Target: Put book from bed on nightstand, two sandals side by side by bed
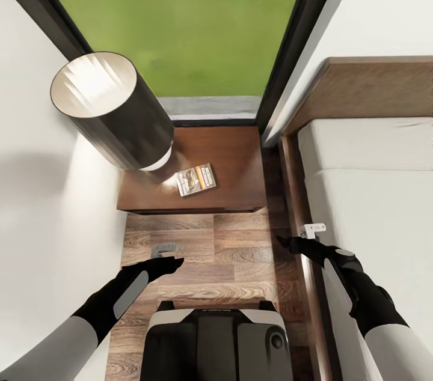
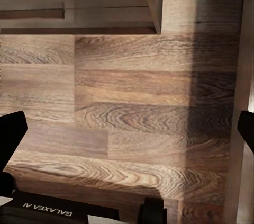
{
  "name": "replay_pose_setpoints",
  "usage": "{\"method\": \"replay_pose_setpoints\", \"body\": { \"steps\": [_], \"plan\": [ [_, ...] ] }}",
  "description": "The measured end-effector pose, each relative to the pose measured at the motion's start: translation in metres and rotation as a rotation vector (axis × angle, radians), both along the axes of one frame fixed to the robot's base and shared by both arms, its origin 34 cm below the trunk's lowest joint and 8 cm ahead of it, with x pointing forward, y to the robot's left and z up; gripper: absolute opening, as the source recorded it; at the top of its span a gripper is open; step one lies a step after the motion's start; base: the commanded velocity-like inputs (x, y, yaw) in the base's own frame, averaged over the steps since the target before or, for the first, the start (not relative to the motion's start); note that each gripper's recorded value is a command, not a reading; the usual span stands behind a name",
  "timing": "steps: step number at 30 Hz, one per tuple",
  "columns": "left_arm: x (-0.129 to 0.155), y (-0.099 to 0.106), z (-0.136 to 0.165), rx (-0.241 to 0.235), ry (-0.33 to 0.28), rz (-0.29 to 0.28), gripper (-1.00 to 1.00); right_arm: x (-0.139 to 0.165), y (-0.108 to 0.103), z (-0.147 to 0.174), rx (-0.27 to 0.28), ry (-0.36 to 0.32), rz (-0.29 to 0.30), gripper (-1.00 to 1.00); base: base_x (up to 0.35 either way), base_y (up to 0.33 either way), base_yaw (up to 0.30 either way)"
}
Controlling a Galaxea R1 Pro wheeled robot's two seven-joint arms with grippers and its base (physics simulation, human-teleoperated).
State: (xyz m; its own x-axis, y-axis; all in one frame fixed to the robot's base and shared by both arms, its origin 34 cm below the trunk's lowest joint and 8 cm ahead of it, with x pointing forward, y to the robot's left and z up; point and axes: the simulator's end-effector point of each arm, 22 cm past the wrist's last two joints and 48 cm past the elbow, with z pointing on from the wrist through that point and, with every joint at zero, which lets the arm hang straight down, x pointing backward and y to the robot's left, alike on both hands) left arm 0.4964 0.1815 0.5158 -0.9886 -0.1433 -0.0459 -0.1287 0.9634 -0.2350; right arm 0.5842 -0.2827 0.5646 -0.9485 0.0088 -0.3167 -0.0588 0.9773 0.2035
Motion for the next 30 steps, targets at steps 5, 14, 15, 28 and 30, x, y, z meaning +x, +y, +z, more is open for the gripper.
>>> {"method": "replay_pose_setpoints", "body": {
  "steps": [5, 14, 15, 28, 30],
  "plan": [
    [0.002, 0.000, 0.006, 0.000, -0.007, 0.000, 1.00, 0.001, 0.000, 0.007, -0.001, -0.008, -0.001, 1.00, 0.000, 0.000, 0.000],
    [0.005, -0.001, 0.018, -0.002, -0.024, 0.000, 1.00, -0.001, -0.003, 0.017, -0.001, -0.012, -0.007, 1.00, 0.000, 0.000, 0.000],
    [0.006, -0.001, 0.020, -0.002, -0.025, -0.001, 1.00, -0.005, -0.005, 0.016, -0.005, -0.003, -0.010, 1.00, 0.000, 0.000, 0.000],
    [0.014, -0.001, 0.028, -0.005, -0.039, 0.000, 1.00, -0.020, -0.020, 0.006, -0.024, -0.019, -0.031, 1.00, 0.000, 0.000, 0.000],
    [0.015, 0.001, 0.029, 0.000, -0.042, 0.002, 1.00, -0.022, -0.025, 0.006, -0.029, -0.016, -0.044, 1.00, 0.000, 0.000, 0.000]
  ]
}}
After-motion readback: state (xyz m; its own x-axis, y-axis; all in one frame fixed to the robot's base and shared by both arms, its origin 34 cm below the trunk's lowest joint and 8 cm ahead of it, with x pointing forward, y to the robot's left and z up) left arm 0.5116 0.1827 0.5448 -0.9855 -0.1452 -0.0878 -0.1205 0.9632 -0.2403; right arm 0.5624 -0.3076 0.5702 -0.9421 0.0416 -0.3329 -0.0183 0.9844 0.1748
